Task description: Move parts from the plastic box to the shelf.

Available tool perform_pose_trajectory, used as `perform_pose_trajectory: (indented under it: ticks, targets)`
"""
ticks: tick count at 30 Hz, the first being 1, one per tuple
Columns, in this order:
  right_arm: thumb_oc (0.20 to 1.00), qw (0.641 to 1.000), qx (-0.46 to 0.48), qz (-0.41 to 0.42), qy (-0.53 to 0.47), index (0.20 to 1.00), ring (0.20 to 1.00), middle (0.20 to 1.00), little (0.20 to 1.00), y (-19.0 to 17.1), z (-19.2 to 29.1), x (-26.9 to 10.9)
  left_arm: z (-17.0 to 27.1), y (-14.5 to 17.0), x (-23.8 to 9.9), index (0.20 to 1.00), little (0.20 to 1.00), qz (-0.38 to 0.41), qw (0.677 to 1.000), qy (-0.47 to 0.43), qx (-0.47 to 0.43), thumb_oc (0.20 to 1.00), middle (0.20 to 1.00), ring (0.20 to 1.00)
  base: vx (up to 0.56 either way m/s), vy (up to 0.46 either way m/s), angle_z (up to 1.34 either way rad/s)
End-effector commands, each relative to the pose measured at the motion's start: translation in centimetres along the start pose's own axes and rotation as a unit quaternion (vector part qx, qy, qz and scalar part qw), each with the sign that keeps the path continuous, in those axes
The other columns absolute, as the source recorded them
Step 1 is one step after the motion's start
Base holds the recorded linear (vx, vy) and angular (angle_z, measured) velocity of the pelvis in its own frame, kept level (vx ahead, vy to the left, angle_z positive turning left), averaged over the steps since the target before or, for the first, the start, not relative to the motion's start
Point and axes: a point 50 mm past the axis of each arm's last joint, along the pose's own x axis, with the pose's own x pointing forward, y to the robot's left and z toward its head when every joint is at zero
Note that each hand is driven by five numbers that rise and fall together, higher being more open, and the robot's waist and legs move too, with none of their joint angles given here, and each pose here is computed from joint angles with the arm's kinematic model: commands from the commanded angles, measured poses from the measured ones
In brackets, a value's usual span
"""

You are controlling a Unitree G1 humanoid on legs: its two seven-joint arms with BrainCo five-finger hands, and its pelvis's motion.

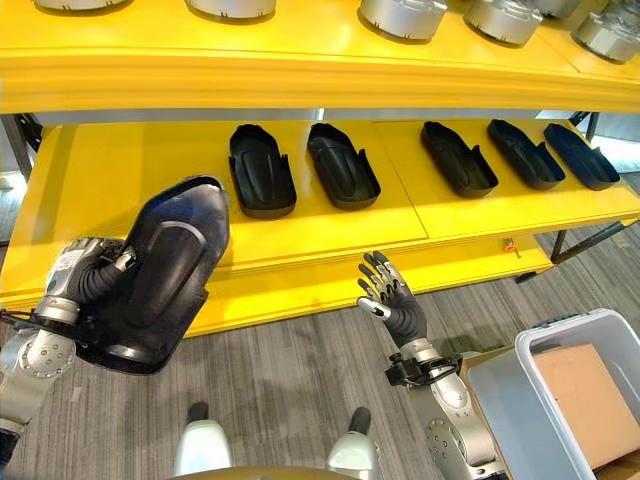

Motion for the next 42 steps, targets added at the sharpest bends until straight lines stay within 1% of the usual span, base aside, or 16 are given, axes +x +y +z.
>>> perform_pose_trajectory:
  ticks: [1,2,3,7,8,9,13,16,17,20,26,33,36,38,39,42]
  targets:
    - [1.0,0.997,0.001,0.02,-0.077,1.0,1.0,1.0,1.0,0.4,2.8,0.9,1.3,3.0,2.6,0.2,0.2,0.119,0.987,-0.011,-0.105,0.2,0.2,0.2,0.0,0.0,0.0]
    - [1.0,0.997,0.001,0.02,-0.078,1.0,1.0,1.0,1.0,0.4,2.9,1.0,1.3,3.0,2.6,0.2,0.2,0.12,0.987,-0.011,-0.105,0.2,0.2,0.2,0.0,0.0,0.0]
    - [1.0,0.997,0.01,0.024,-0.067,1.0,1.0,1.0,1.0,0.7,2.4,1.1,1.5,3.0,3.8,0.2,0.2,0.157,0.968,0.004,-0.197,0.2,0.2,0.2,0.0,0.0,0.0]
    - [1.0,0.998,0.017,0.027,-0.058,1.0,1.0,1.0,1.0,1.0,2.0,1.4,2.1,3.3,5.4,0.2,0.2,0.168,0.961,0.002,-0.221,0.2,0.2,0.2,0.0,0.0,0.0]
    - [1.0,0.998,0.019,0.031,-0.057,1.0,1.0,1.0,1.0,1.2,2.0,1.5,1.9,3.6,5.8,0.2,0.2,0.178,0.954,0.009,-0.239,0.2,0.2,0.2,0.0,0.011,-0.05]
    - [1.0,0.998,0.023,0.035,-0.05,1.0,1.0,1.0,1.0,1.4,1.8,1.6,2.1,4.2,6.9,0.2,0.2,0.186,0.95,0.012,-0.251,0.2,0.2,0.2,-0.01,0.01,-0.06]
    - [1.0,0.998,0.024,0.05,-0.041,1.0,1.0,1.0,1.0,1.9,1.5,1.8,2.6,6.2,9.3,0.2,0.2,0.208,0.931,0.009,-0.299,0.2,0.2,0.2,-0.03,-0.006,-0.06]
    - [1.0,0.997,0.021,0.057,-0.037,1.0,1.0,1.0,1.0,2.1,1.4,2.0,3.8,8.1,11.0,0.2,0.2,0.221,0.928,-0.006,-0.299,0.2,0.2,0.2,-0.07,-0.014,-0.02]
    - [1.0,0.997,0.024,0.068,-0.037,1.0,1.0,1.0,1.0,2.5,1.5,2.2,5.0,9.7,12.5,0.2,0.2,0.227,0.926,-0.023,-0.301,0.2,0.2,0.2,-0.13,-0.021,0.02]
    - [1.0,0.996,0.022,0.083,-0.039,1.0,1.0,1.0,1.0,2.9,1.7,2.5,6.3,11.6,13.7,0.2,0.2,0.234,0.93,-0.037,-0.281,0.2,0.2,0.2,-0.12,-0.013,0.08]
    - [1.0,0.993,0.024,0.11,-0.037,1.0,1.0,1.0,1.0,3.6,1.8,3.0,7.4,15.1,15.0,0.2,0.2,0.252,0.935,-0.041,-0.246,0.2,0.2,0.2,-0.08,-0.006,0.03]
    - [1.0,0.99,0.033,0.131,-0.037,1.0,1.0,1.0,1.0,4.1,2.0,3.1,6.3,16.5,15.7,0.2,0.2,0.253,0.94,0.006,-0.229,0.2,0.2,0.2,-0.02,-0.002,0.03]
    - [1.0,0.989,0.04,0.136,-0.041,1.0,1.0,1.0,1.0,4.2,2.2,3.2,5.1,16.5,15.8,0.2,0.2,0.262,0.918,0.04,-0.294,0.2,0.2,0.2,-0.07,0.016,0.06]
    - [1.0,0.989,0.04,0.136,-0.043,1.0,1.0,1.0,1.0,4.2,2.4,3.3,4.7,16.4,15.9,0.2,0.2,0.264,0.903,0.051,-0.335,0.2,0.2,0.2,-0.07,0.033,0.09]
    - [1.0,0.989,0.039,0.136,-0.045,1.0,1.0,1.0,1.0,4.2,2.6,3.4,5.0,16.5,16.0,0.2,0.2,0.266,0.902,0.048,-0.338,0.2,0.2,0.2,-0.06,0.025,0.09]
    - [1.0,0.988,0.041,0.138,-0.046,1.0,1.0,1.0,1.0,4.4,2.7,3.5,4.4,16.0,16.0,0.2,0.2,0.275,0.876,0.063,-0.392,0.2,0.2,0.2,-0.02,0.009,0.23]
